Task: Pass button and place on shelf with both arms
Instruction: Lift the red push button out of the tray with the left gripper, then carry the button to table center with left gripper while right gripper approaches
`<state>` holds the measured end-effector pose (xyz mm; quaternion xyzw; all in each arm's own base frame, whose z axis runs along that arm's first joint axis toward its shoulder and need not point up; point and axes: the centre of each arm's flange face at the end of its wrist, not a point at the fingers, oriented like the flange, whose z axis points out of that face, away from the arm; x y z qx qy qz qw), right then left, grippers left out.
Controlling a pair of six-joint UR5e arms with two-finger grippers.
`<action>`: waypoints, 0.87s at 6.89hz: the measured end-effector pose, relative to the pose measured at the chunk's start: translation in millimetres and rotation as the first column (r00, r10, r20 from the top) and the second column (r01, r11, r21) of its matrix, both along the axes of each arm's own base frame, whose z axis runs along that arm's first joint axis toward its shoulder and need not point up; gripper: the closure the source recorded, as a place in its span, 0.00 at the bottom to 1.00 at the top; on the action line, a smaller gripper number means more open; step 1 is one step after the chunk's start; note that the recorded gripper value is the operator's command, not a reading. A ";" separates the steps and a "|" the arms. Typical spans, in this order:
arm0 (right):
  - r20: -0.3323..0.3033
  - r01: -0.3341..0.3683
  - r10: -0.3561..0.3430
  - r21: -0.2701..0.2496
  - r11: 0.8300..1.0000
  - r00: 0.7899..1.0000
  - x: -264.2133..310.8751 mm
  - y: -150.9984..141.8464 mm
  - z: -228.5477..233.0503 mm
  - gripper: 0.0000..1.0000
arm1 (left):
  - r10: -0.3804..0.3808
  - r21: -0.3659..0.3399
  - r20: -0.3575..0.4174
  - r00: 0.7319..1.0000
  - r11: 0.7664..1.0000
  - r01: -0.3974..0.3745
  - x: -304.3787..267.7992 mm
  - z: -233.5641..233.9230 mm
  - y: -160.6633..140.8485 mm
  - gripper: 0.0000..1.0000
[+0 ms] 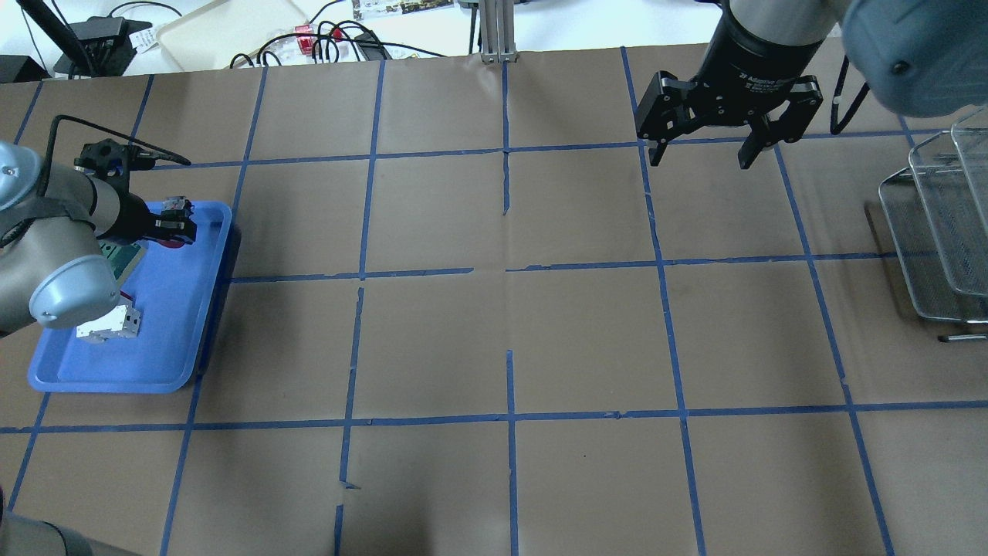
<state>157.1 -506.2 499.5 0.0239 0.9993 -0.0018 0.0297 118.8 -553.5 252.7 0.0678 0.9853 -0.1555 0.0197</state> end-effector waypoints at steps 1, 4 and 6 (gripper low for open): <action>-0.003 0.004 -0.004 -0.011 1.000 1.000 -2.0 -0.2 4.6 0.00 | -0.134 -0.001 0.021 0.991 0.991 0.134 -20.4 13.0 -16.7 0.85; -0.004 -0.030 0.030 -0.088 0.996 1.000 -2.3 6.1 31.5 0.00 | -0.547 0.111 0.102 0.831 0.836 0.537 -74.0 17.5 -24.8 1.00; -0.001 -0.119 0.119 -0.110 0.987 0.993 3.2 15.4 39.7 0.00 | -0.735 0.147 0.120 0.668 0.678 0.720 -120.2 18.1 -25.7 1.00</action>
